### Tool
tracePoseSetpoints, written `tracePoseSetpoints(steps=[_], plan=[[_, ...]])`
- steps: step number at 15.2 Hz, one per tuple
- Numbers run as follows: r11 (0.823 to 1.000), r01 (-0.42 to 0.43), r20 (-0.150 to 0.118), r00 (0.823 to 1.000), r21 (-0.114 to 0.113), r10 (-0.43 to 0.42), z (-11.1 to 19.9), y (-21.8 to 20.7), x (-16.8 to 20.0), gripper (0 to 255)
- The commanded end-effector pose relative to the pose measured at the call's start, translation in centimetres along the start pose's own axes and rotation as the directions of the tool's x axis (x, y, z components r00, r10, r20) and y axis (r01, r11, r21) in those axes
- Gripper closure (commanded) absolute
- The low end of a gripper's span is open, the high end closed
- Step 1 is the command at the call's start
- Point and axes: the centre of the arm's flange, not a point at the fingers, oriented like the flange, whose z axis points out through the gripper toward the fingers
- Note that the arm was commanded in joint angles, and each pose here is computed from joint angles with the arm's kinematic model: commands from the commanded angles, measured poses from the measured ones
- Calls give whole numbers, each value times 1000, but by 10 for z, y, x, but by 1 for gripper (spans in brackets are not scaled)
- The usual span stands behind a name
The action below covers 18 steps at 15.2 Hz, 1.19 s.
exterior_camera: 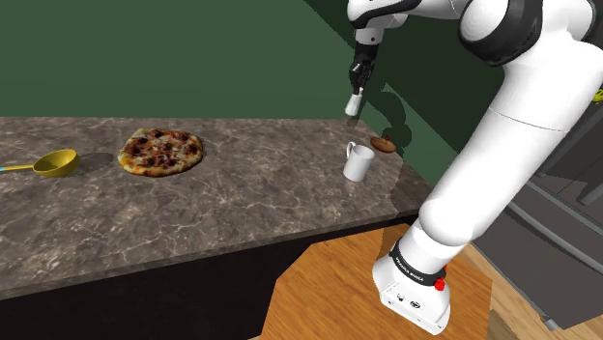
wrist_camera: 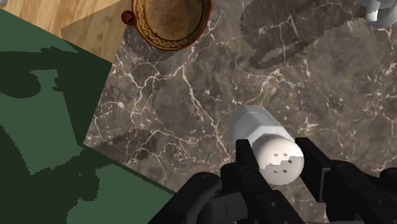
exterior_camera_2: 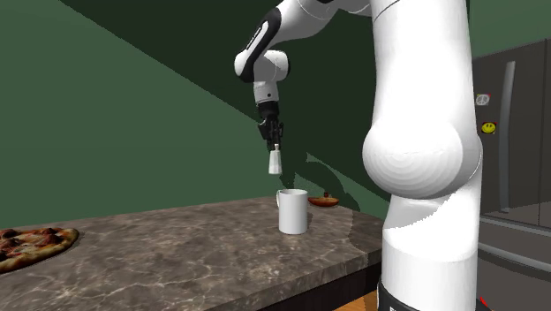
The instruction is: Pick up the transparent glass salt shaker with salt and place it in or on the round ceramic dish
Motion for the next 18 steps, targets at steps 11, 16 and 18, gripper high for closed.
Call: tracePoseSetpoints(steps=[11,16,18], plan=[[1000,1,0,1000,0,-1,-2,95,-123,255],[1000,1,0,1000,0,-1,14,114,-148,255],[1000,1,0,1000,0,-1,25,113,-147,255]])
